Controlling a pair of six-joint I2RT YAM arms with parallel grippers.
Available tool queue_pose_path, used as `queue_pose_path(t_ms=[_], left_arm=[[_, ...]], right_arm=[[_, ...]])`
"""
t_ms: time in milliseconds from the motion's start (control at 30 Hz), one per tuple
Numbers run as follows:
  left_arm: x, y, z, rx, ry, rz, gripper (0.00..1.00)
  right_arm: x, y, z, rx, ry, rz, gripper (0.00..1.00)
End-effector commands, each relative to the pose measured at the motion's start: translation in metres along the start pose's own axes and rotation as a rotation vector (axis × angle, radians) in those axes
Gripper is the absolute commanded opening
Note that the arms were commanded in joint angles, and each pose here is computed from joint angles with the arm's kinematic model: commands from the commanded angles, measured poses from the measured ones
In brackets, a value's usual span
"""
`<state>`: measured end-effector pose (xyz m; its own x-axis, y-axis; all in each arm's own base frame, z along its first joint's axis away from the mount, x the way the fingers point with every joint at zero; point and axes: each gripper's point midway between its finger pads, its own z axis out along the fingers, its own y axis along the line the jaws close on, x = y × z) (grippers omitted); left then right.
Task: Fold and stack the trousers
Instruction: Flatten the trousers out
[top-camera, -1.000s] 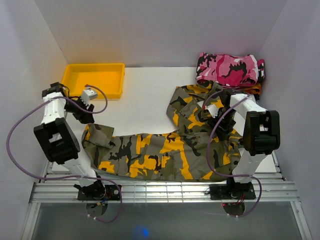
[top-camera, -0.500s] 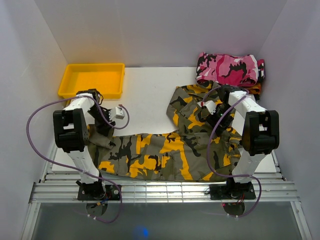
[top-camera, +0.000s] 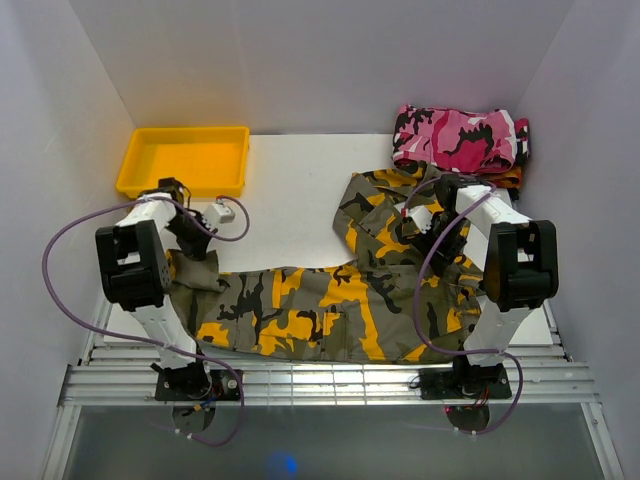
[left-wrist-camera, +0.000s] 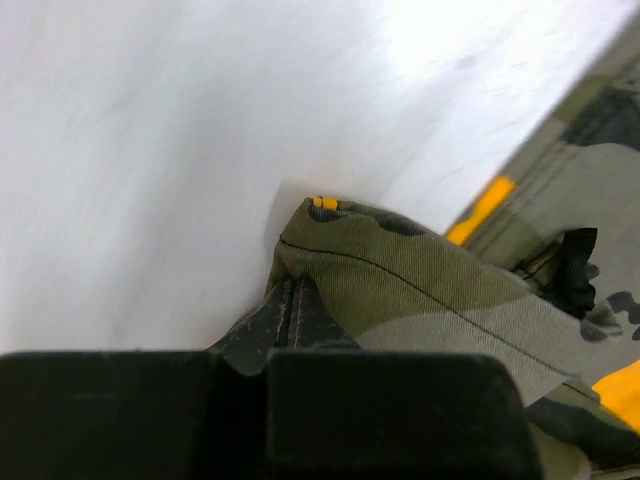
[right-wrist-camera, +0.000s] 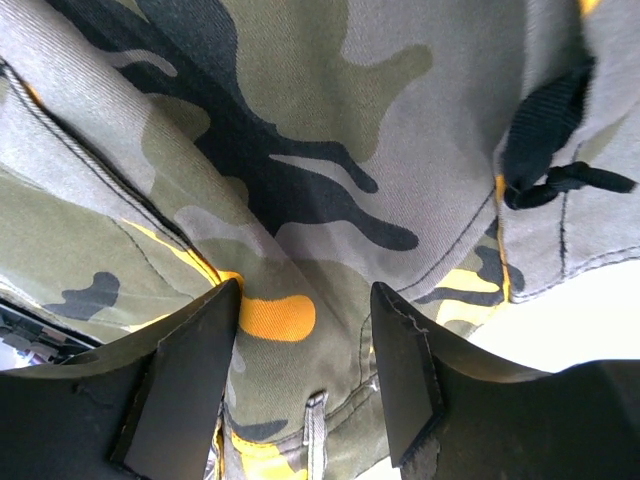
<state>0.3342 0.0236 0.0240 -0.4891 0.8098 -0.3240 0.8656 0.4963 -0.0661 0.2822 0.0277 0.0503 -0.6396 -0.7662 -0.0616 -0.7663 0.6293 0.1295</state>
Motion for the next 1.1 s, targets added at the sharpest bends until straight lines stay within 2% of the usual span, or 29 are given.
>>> queue_pose_path(t_ms=[0,133,167,233,267,333,367,400,467,500,533,667,800,967,1067], left_arm=[[-0.001,0.044,-0.067,-0.252,-0.154,-0.307,0.0],[0.022,0.079,-0.136,-0.5,-0.271,-0.541,0.0],[0.044,0.087,-0.154,-0.582,-0.272,-0.62,0.0],[0.063,0.096,-0.184,-0.724,-0.299,-0.762,0.0],[0.095,0.099,-0.201,-0.826,-0.255,-0.878,0.0],[0.116,0.096,-0.23,-0.931,-0.282,-1.012,0.0],[0.132,0.092,-0.243,-0.986,-0.305,-1.139,0.0],[0.151,0.085,-0.253,-1.079,-0.246,-1.22,0.0],[0.157,0.069,-0.272,-1.186,-0.254,-1.325,0.0],[0.167,0.058,-0.275,-1.24,-0.216,-1.371,0.0],[0.17,0.046,-0.29,-1.296,-0.249,-1.389,0.0],[0.178,0.023,-0.288,-1.349,-0.261,-1.412,0.0],[0.192,0.015,-0.262,-1.307,-0.176,-1.51,0.0],[0.19,0.034,-0.286,-1.363,-0.244,-1.593,0.0],[0.195,0.032,-0.279,-1.342,-0.195,-1.65,0.0]], right_arm=[[0.001,-0.002,-0.002,0.026,-0.017,-0.021,0.6],[-0.001,-0.004,-0.002,0.029,-0.032,-0.024,0.57],[-0.002,-0.004,-0.003,0.03,-0.038,-0.025,0.57],[-0.004,-0.004,-0.005,0.03,-0.049,-0.028,0.57],[-0.006,-0.003,-0.006,0.028,-0.057,-0.028,0.57],[-0.007,-0.003,-0.008,0.027,-0.065,-0.028,0.57],[-0.009,-0.003,-0.009,0.027,-0.071,-0.029,0.57],[-0.009,-0.003,-0.009,0.025,-0.074,-0.029,0.57],[-0.01,-0.002,-0.011,0.028,-0.083,-0.033,0.57],[-0.01,-0.002,-0.011,0.027,-0.082,-0.033,0.57],[-0.009,-0.002,-0.012,0.029,-0.082,-0.036,0.57],[-0.01,0.001,-0.015,0.023,-0.093,-0.039,0.57],[-0.011,0.0,-0.018,0.027,-0.095,-0.04,0.56],[-0.009,-0.002,-0.021,0.036,-0.082,-0.04,0.56],[-0.01,-0.002,-0.022,0.036,-0.082,-0.04,0.56]])
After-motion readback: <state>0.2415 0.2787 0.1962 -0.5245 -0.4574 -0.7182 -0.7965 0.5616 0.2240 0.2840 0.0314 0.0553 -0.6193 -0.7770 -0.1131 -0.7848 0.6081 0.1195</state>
